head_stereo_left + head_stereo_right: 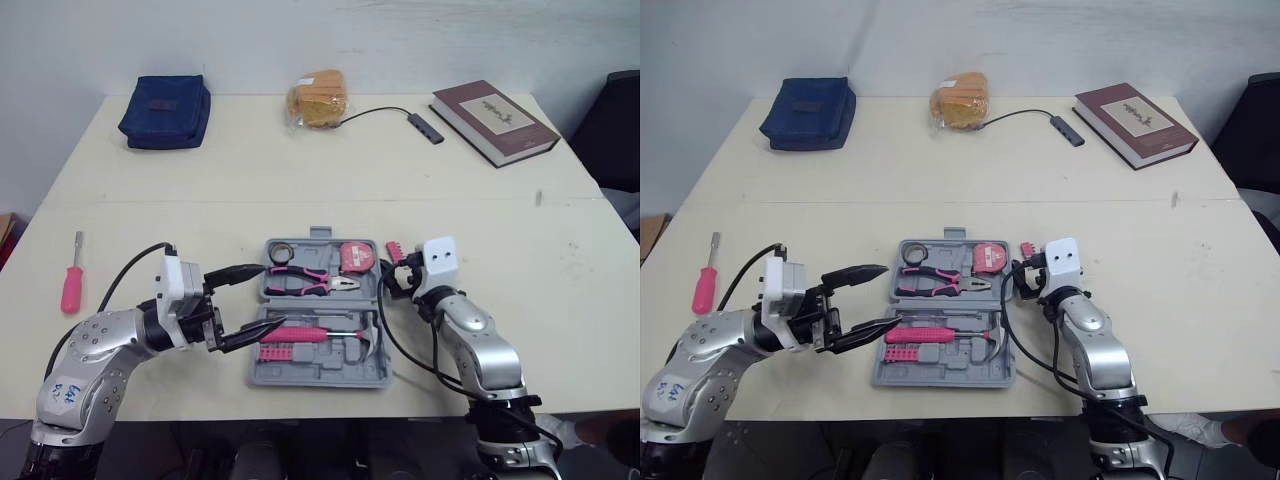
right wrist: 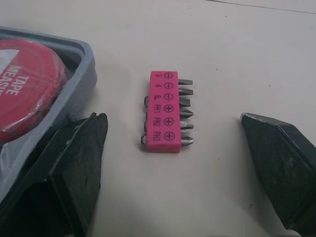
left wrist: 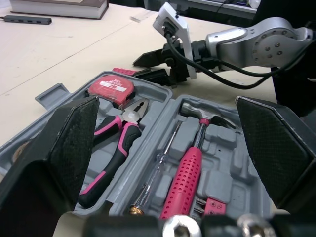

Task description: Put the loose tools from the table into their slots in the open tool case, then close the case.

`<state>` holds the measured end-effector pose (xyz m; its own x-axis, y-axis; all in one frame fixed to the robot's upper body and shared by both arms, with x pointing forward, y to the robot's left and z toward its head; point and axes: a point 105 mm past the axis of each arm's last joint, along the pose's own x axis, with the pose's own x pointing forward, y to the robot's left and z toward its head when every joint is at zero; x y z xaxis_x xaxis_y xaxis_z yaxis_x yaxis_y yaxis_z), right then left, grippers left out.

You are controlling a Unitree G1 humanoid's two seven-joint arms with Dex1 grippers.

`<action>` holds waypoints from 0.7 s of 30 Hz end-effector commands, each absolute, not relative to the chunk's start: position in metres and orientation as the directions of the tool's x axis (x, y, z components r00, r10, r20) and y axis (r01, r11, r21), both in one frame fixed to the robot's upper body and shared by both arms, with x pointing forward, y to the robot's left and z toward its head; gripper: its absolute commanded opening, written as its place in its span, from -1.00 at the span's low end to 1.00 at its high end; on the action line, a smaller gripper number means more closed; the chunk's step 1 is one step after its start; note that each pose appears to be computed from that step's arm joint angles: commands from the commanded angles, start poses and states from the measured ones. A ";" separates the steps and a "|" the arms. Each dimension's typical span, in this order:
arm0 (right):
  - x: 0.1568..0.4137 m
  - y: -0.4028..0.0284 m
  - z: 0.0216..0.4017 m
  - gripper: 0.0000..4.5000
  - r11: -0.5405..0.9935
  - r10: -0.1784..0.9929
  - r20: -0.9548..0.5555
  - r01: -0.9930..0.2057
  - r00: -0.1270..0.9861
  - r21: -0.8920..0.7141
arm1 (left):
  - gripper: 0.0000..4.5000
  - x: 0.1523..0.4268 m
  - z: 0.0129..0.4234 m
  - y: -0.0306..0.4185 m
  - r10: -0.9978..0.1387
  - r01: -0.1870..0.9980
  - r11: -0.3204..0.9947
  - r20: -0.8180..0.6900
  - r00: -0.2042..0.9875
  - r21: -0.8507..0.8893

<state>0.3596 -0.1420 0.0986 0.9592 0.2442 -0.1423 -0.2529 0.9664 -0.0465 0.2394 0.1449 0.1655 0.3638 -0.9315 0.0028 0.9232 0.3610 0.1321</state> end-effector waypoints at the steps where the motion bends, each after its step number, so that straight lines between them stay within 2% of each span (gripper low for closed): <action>1: 0.363 -0.142 0.096 1.00 0.965 0.253 -0.146 -0.259 0.956 -0.027 | 0.99 0.229 0.167 0.138 -0.960 0.953 0.275 -0.010 0.278 0.126; 4: 0.363 -0.140 0.094 0.68 0.963 0.262 -0.159 -0.268 0.952 -0.016 | 1.00 0.225 0.167 0.134 -0.971 0.963 0.235 -0.017 0.239 0.132; 10: 0.358 -0.136 0.089 -0.63 0.959 0.280 -0.173 -0.282 0.944 0.015 | 1.00 0.224 0.169 0.132 -0.972 0.964 0.231 -0.017 0.235 0.134; 15: 0.358 -0.145 0.097 -0.64 0.965 0.258 -0.141 -0.261 0.956 0.002 | 1.00 0.223 0.169 0.133 -0.977 0.969 0.206 -0.037 0.212 0.139; 17: 0.360 -0.157 0.138 -0.64 0.967 0.252 0.048 -0.250 0.967 -0.039 | 1.00 0.225 0.172 0.136 -0.978 0.967 0.197 -0.041 0.206 0.159; 19: 0.354 -0.156 0.171 -0.64 0.944 0.329 0.171 -0.319 0.929 -0.084 | 1.00 0.230 0.176 0.140 -0.977 0.961 0.197 -0.041 0.209 0.196; 21: 0.344 -0.147 0.190 -0.64 0.883 0.465 0.182 -0.439 0.866 -0.168 | 1.00 0.235 0.181 0.142 -0.977 0.953 0.196 -0.034 0.209 0.231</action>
